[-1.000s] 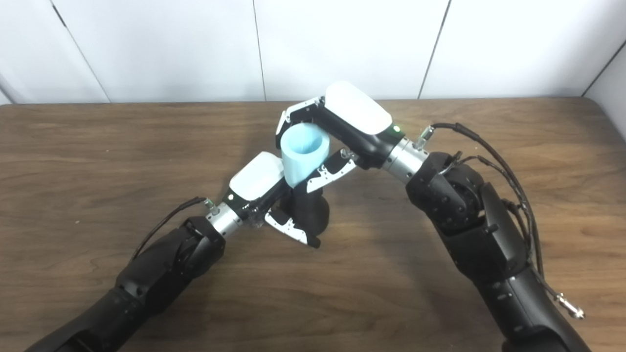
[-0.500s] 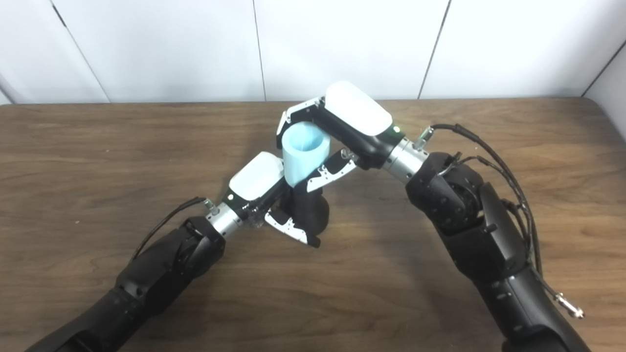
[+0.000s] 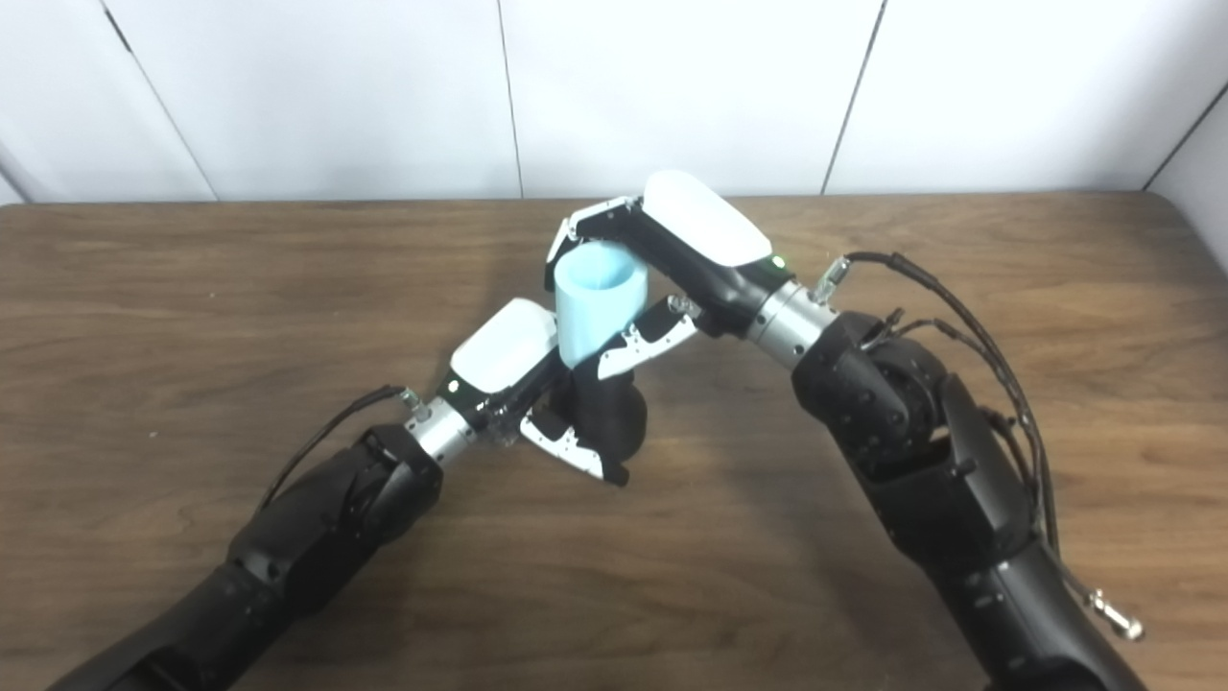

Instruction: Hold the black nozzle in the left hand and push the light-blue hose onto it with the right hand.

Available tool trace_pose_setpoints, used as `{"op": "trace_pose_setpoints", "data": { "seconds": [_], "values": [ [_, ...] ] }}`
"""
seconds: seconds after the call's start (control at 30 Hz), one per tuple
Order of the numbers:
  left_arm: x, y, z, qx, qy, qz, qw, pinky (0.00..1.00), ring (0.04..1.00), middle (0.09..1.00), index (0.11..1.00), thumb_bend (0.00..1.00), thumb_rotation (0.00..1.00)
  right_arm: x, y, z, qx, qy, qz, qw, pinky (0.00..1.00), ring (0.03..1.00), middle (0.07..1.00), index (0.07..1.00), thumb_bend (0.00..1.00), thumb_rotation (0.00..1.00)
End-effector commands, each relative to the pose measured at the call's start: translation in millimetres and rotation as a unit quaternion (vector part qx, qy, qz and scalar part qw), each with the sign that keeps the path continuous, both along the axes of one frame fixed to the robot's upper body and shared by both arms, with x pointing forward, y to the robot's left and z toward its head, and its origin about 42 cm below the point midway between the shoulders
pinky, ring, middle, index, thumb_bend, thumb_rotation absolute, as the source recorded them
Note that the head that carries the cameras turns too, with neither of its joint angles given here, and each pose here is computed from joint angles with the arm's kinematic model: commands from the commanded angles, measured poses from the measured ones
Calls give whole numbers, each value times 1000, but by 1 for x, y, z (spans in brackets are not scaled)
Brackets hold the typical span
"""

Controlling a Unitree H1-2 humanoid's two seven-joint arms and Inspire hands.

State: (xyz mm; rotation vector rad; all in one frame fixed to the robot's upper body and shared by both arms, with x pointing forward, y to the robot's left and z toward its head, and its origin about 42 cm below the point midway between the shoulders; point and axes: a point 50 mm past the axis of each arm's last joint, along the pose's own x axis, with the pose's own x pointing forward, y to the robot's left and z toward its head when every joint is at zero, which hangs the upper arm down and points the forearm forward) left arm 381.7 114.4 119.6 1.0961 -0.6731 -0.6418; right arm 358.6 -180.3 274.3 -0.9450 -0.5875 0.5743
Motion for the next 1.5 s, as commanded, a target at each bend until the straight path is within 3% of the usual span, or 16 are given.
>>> {"op": "trace_pose_setpoints", "data": {
  "seconds": [0.0, 0.07, 0.13, 0.3, 0.43, 0.5, 0.63, 0.7, 0.83, 0.9, 1.23, 1.3, 1.37, 1.47],
  "values": [
    [-28, 16, -51, 86, 76, 0, 993, 266, 372, 473, 484, 527, 0, -8, -4, -28, -77, 55, 13, 995, 303, 394, 439, 503, 529, 0],
    [-28, 15, -51, 88, 76, 0, 993, 271, 380, 413, 498, 521, 0, -9, -4, -29, -81, 52, 18, 995, 300, 394, 442, 503, 530, 0],
    [-28, 15, -51, 89, 76, 0, 993, 272, 380, 460, 487, 526, 0, -8, -5, -30, -84, 50, 20, 995, 298, 394, 442, 504, 530, 0],
    [-27, 16, -51, 91, 75, -1, 993, 258, 359, 472, 484, 527, 0, -8, -8, -31, -94, 37, 29, 994, 282, 370, 428, 507, 529, 0],
    [-26, 17, -50, 88, 78, 4, 993, 255, 365, 403, 499, 520, 0, -9, -10, -31, -112, -7, 42, 993, 281, 360, 426, 508, 528, 0],
    [-26, 17, -50, 91, 78, 4, 993, 268, 378, 458, 487, 526, 0, -9, -11, -30, -121, -29, 48, 991, 291, 363, 433, 507, 529, 0],
    [-26, 17, -50, 90, 80, 1, 993, 268, 381, 472, 484, 527, 0, -10, -12, -30, -136, -72, 61, 986, 290, 361, 434, 507, 529, 0],
    [-26, 17, -50, 92, 82, 3, 992, 270, 384, 414, 498, 521, 0, -9, -13, -30, -140, -99, 68, 983, 267, 346, 425, 508, 529, 0],
    [-27, 18, -50, 92, 80, 2, 993, 271, 383, 394, 503, 519, 0, -8, -15, -32, -143, -132, 68, 979, 254, 341, 417, 508, 528, 0],
    [-27, 19, -50, 92, 82, 2, 992, 275, 386, 456, 488, 525, 0, -8, -17, -34, -145, -140, 64, 977, 253, 346, 418, 508, 528, 0],
    [-27, 23, -50, 94, 83, 1, 992, 278, 385, 473, 484, 527, 0, -7, -27, -45, -133, -125, 22, 983, 250, 364, 417, 509, 528, 0],
    [-27, 23, -50, 95, 83, 0, 992, 275, 383, 434, 493, 523, 0, -7, -27, -48, -115, -96, 4, 989, 257, 364, 417, 509, 528, 0],
    [-28, 23, -50, 94, 84, 0, 992, 275, 383, 465, 486, 526, 0, -7, -26, -51, -88, -48, -20, 995, 255, 350, 406, 507, 527, 0],
    [-28, 23, -50, 92, 85, 2, 992, 276, 385, 400, 502, 520, 0, -8, -25, -53, -60, 0, -41, 997, 259, 344, 404, 509, 526, 0]
  ]
}}
